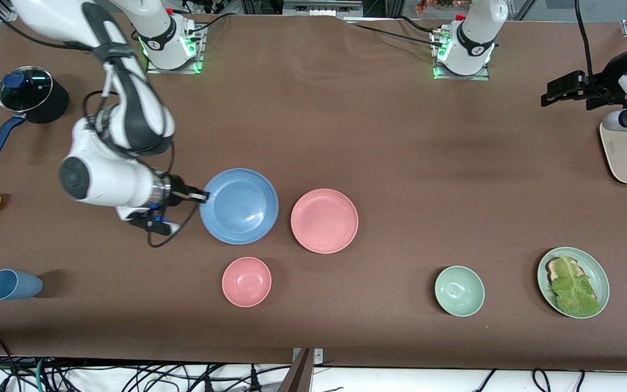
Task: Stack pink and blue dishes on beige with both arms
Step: 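Carry the blue plate with the right gripper onto the pink plate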
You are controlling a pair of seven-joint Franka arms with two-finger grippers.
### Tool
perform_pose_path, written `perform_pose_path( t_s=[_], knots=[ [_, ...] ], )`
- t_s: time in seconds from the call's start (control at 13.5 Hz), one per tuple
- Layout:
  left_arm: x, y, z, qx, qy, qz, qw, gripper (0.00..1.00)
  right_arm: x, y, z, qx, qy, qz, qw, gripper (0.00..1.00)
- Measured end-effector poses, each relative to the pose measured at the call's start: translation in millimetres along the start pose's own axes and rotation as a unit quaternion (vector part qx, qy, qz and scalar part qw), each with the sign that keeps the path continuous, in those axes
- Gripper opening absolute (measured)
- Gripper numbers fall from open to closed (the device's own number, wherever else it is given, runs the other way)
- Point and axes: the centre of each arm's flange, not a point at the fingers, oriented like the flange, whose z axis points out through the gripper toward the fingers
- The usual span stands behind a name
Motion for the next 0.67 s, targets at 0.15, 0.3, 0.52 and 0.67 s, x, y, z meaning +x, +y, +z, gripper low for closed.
perform_pose_path(
  t_s=[0.15,0.3,0.52,0.67],
  knots=[
    [-1.5,0.7,7.8,0.001,0.002,-0.001,1.000,1.00,-29.9,-53.9,31.4,0.007,0.023,0.006,1.000,0.05],
    [-5.0,0.8,9.1,0.001,0.007,-0.001,1.000,1.00,-53.2,-88.6,66.1,-0.002,0.044,-0.013,0.999,0.05],
    [-7.7,-4.6,9.2,0.015,0.013,0.001,1.000,1.00,-67.7,-118.7,100.1,-0.004,0.074,-0.026,0.997,0.05],
    [-8.8,-2.9,8.0,0.019,0.018,0.003,1.000,1.00,-64.9,-130.7,109.9,0.001,0.088,-0.036,0.995,0.05]
  ],
)
